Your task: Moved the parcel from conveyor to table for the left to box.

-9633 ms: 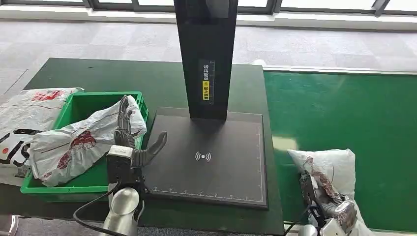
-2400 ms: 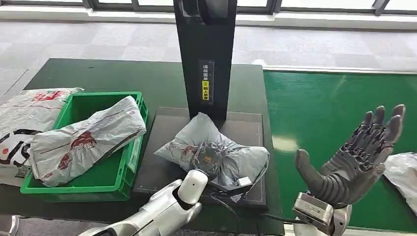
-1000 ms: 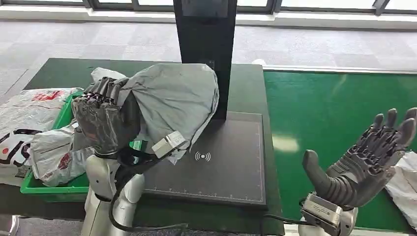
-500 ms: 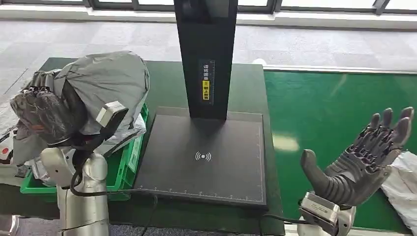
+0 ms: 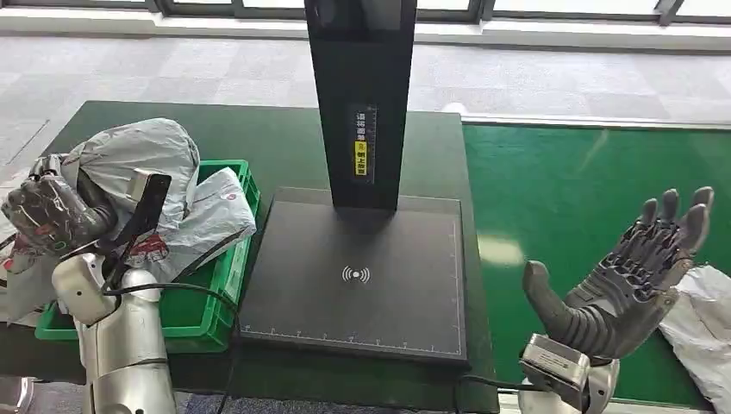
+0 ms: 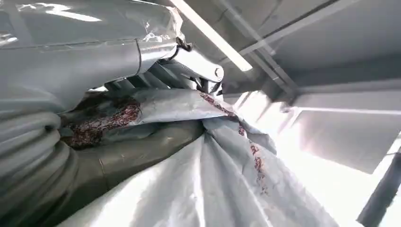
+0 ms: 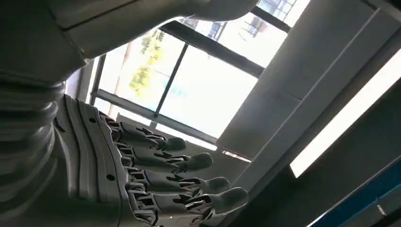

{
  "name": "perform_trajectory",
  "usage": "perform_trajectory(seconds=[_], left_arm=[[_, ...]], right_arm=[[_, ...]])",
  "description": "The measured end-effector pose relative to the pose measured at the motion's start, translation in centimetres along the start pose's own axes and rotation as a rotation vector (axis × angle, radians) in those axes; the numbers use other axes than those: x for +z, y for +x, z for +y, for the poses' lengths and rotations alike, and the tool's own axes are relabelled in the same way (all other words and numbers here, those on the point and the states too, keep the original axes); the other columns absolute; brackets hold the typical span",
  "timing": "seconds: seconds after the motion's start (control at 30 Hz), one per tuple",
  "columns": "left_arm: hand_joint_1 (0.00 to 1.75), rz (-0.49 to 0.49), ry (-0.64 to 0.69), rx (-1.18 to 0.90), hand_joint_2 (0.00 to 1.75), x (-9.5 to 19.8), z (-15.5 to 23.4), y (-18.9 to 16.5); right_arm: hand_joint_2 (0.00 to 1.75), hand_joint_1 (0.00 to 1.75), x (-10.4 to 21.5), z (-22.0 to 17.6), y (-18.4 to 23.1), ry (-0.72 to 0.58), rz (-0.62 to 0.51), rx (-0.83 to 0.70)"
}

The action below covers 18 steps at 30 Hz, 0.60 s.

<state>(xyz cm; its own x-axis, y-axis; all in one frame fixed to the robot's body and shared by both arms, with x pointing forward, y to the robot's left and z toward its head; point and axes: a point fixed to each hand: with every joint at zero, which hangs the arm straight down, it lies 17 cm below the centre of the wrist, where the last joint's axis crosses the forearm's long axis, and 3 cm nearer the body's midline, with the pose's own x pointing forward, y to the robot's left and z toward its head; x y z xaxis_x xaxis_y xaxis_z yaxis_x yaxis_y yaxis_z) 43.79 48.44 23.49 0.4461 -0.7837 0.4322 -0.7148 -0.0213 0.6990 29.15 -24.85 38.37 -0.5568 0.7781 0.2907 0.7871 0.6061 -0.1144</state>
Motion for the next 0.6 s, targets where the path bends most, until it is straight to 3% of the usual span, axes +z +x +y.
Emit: perform_trajectory(seconds=[0.23,0.6], left_arm=[[0.00,0.079,-0.068,-0.022,1.75,0.6,-2.6,-2.6],[0.00,0.100,-0.097,-0.029,1.75,1.2,-3.6,-3.2]], right_arm=[[1.75,0.00,0.3,0.7,0.1,0.017,0.001,-0.005],[1.75,0.00,0.4,0.9,0.1,0.024,0.000,-0.003]])
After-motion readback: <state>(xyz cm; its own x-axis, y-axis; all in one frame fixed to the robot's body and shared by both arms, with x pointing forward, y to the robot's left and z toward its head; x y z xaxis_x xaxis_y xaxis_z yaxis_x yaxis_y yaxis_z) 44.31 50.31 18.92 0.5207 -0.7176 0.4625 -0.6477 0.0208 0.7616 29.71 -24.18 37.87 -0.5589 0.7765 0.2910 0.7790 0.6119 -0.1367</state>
